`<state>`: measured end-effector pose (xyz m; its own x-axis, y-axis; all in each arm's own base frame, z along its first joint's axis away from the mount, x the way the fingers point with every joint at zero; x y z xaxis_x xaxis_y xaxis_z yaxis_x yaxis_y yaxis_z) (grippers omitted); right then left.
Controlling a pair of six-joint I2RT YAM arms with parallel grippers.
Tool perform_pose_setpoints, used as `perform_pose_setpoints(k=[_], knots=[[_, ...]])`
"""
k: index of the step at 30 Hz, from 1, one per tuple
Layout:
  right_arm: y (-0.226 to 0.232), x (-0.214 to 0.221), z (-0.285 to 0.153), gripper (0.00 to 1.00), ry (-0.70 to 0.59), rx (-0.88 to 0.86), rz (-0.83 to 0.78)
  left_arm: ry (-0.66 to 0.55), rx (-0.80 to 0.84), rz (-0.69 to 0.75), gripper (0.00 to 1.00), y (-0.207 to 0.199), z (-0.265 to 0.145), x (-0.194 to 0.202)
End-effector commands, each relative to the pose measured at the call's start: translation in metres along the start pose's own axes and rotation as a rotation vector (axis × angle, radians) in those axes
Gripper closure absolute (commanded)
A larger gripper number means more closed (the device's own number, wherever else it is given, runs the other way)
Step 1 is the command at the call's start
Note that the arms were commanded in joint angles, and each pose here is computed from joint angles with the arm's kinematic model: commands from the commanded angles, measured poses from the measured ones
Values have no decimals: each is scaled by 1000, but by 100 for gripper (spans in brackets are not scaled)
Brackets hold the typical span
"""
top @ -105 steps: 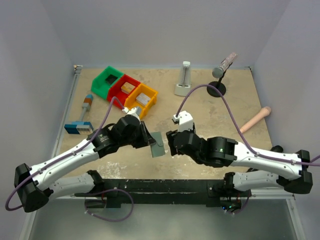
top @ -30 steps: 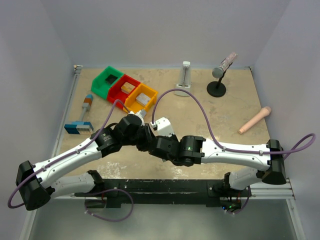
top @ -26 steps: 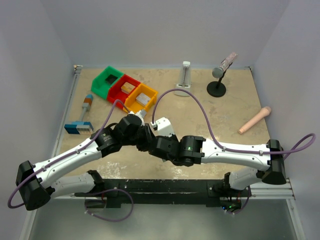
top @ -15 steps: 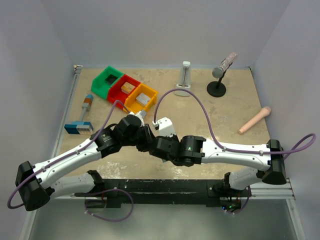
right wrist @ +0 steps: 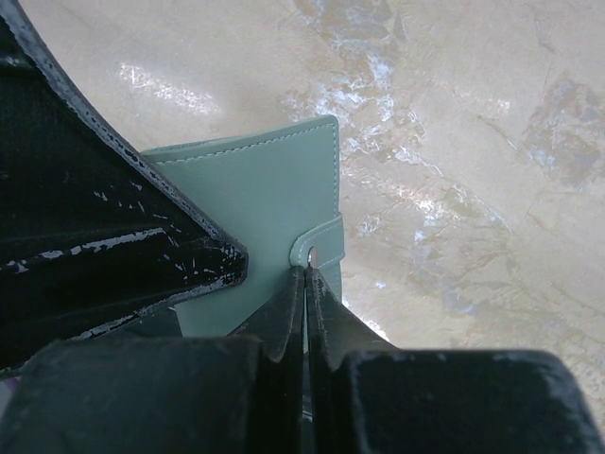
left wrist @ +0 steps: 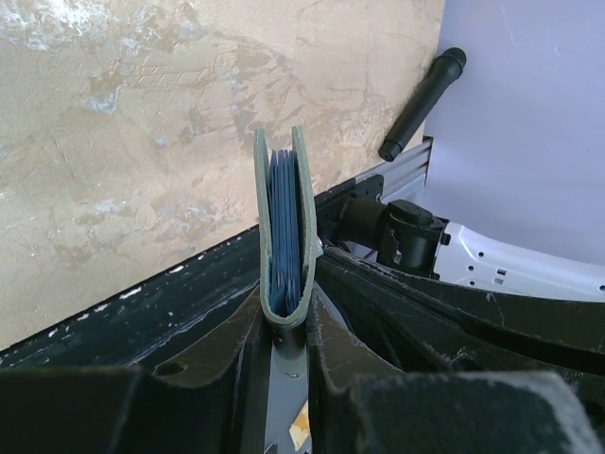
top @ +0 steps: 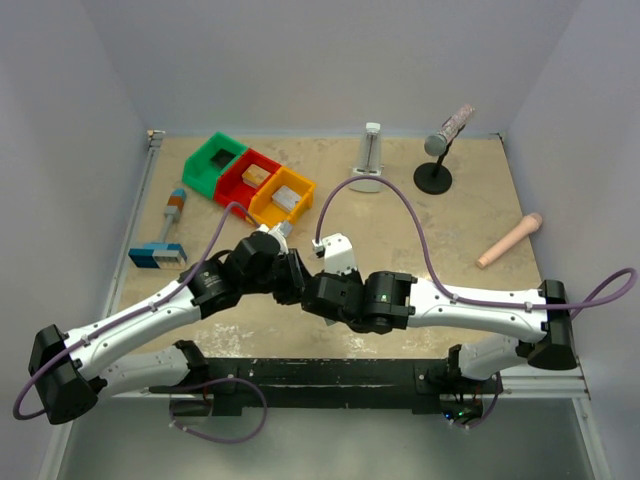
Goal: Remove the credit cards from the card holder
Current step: Open the card holder at the center of the board.
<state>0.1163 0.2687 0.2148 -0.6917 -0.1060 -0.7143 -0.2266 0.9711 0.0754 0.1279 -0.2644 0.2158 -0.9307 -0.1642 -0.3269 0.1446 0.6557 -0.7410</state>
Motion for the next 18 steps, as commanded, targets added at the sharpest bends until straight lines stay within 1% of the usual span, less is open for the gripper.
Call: perform_pose_setpoints(k=[1, 18], knots=[[-35, -3, -4, 100, -35, 136, -43, 9, 98, 17, 100, -18, -14, 2], [-49, -8, -10, 100, -60, 161, -1, 6, 85, 18, 100, -14, -15, 4]])
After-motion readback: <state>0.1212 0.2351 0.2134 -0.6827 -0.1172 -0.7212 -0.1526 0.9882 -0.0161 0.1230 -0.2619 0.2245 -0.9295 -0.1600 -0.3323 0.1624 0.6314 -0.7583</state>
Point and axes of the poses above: each gripper's point midway between its finger pads, its own z axis out along the fingers, its own y axis along the line the jaws close on, x = y × z, the point moved 4 cm from there along -z, back along the fingers, and after that the axes turned 10 degrees about z, right-handed, at the moved point
